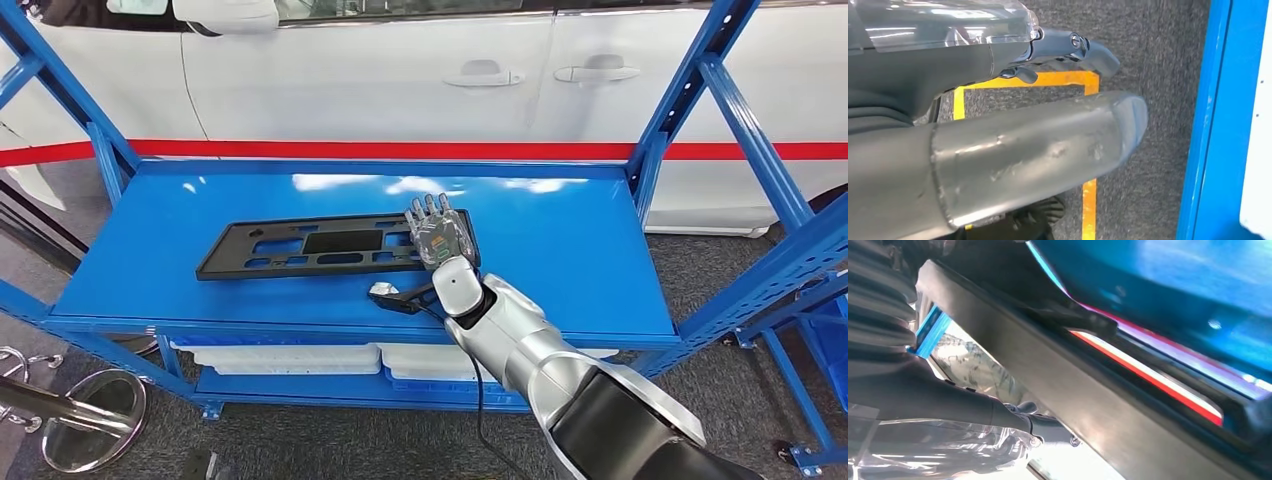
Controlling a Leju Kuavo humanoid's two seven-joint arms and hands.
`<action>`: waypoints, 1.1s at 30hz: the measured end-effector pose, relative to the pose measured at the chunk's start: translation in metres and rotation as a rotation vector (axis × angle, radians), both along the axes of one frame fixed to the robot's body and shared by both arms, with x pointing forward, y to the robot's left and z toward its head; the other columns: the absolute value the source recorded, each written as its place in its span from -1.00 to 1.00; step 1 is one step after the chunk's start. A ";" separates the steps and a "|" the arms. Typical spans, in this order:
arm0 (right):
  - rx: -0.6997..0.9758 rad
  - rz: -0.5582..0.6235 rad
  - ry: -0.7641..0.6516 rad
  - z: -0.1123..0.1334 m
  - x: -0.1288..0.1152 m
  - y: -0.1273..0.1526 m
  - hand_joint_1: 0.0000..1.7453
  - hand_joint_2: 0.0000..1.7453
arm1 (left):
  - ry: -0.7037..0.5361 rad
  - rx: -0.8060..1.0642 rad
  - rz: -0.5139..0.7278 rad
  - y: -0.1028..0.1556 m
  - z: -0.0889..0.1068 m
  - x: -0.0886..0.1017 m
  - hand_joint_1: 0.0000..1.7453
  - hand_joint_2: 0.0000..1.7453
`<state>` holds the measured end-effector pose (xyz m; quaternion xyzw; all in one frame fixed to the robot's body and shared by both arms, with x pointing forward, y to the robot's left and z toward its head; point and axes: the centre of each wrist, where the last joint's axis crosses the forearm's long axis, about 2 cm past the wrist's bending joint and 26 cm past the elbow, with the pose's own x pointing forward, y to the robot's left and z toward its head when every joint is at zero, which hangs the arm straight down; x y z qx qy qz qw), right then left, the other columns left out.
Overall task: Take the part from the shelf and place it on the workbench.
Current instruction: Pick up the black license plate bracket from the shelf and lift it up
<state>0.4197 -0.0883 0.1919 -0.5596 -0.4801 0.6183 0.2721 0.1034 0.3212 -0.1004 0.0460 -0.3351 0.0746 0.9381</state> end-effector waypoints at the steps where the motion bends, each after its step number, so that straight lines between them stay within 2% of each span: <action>1: -0.001 -0.005 0.005 -0.001 0.000 -0.001 -0.13 1.00 | -0.001 0.001 0.002 0.001 0.000 -0.001 -1.00 -1.00; 3: -0.005 -0.018 0.019 -0.001 0.002 -0.004 0.87 1.00 | -0.004 0.003 0.005 0.002 0.000 -0.002 -1.00 -1.00; 4: -0.006 -0.024 0.029 0.000 0.003 -0.005 0.98 1.00 | -0.006 0.004 0.007 0.002 0.000 -0.002 -1.00 -1.00; 10: -0.007 -0.031 0.076 0.003 0.007 -0.011 1.00 1.00 | -0.012 0.009 0.027 0.007 -0.001 -0.005 -1.00 -1.00; 23: 0.032 -0.030 0.071 -0.003 0.008 -0.021 1.00 1.00 | -0.047 0.010 0.030 0.007 -0.001 -0.007 -1.00 -1.00; 27: 0.064 -0.020 0.063 -0.002 0.009 -0.022 1.00 1.00 | -0.106 0.013 0.012 0.007 -0.001 -0.006 -1.00 1.00; 33: 0.119 -0.020 0.072 -0.003 0.010 -0.027 1.00 1.00 | -0.130 0.017 0.000 0.008 -0.001 -0.005 -1.00 1.00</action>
